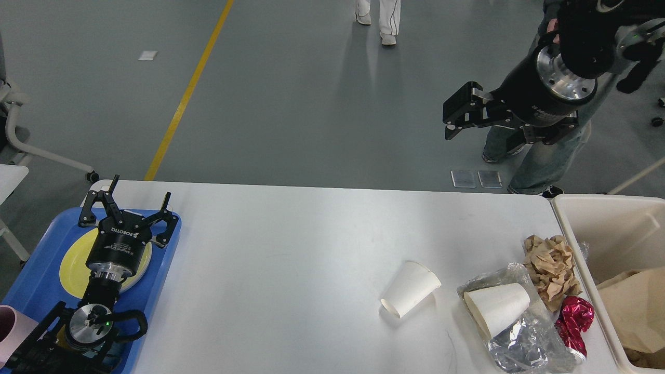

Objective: Tidy desktop
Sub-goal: 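Lower the right gripper onto the tipped white paper cup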

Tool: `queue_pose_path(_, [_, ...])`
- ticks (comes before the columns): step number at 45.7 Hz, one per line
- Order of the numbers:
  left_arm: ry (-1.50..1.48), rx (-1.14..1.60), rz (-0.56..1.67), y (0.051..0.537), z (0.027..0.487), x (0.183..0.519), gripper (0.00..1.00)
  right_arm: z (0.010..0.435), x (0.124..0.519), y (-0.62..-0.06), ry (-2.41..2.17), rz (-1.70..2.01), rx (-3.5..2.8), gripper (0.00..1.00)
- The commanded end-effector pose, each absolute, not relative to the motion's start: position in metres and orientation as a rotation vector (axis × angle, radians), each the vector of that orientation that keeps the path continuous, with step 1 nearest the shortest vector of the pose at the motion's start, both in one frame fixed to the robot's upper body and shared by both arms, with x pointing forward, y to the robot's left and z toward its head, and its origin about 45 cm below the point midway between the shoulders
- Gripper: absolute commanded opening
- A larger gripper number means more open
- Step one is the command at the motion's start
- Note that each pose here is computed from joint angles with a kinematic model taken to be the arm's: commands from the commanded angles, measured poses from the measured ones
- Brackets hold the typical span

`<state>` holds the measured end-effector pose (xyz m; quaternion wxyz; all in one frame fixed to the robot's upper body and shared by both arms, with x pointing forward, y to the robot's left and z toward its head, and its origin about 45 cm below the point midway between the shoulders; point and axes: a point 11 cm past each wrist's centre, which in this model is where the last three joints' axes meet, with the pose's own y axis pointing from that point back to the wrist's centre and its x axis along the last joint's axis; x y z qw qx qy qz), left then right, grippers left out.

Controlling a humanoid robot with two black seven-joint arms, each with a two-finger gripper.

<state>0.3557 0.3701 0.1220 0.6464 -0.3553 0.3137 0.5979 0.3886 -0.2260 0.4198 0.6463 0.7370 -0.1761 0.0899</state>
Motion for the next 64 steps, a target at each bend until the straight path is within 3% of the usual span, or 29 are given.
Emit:
queue_pose_path(1, [0.714, -0.809, 1.360, 0.370, 0.122, 0.356, 0.96, 0.416, 0.387, -0.238, -0.411, 0.178, 1.654, 1.00])
queue_pose_path(14, [0.714, -0.809, 1.360, 0.370, 0.122, 0.356, 0.96, 0.386, 0.371, -0.223, -0.280, 0.151, 1.549, 0.98])
queue_pose_path(23, [0.714, -0.808, 1.360, 0.370, 0.122, 0.356, 0.96, 0.346, 0.337, -0.204, -0.118, 0.100, 1.521, 1.00])
queue_pose_path(32, [0.714, -0.808, 1.360, 0.370, 0.122, 0.356, 0.96, 0.365, 0.314, -0.193, -0.143, 0.108, 1.540, 1.00])
queue_pose_path(44, [0.714, -0.808, 1.360, 0.370, 0.122, 0.356, 0.96, 0.339, 0.319, -0.183, -0.316, 0.038, 1.577, 0.98])
queue_pose_path(64, [0.714, -0.808, 1.360, 0.370, 0.122, 0.356, 0.96, 0.213, 0.314, -0.171, -0.463, -0.280, 1.632, 0.99])
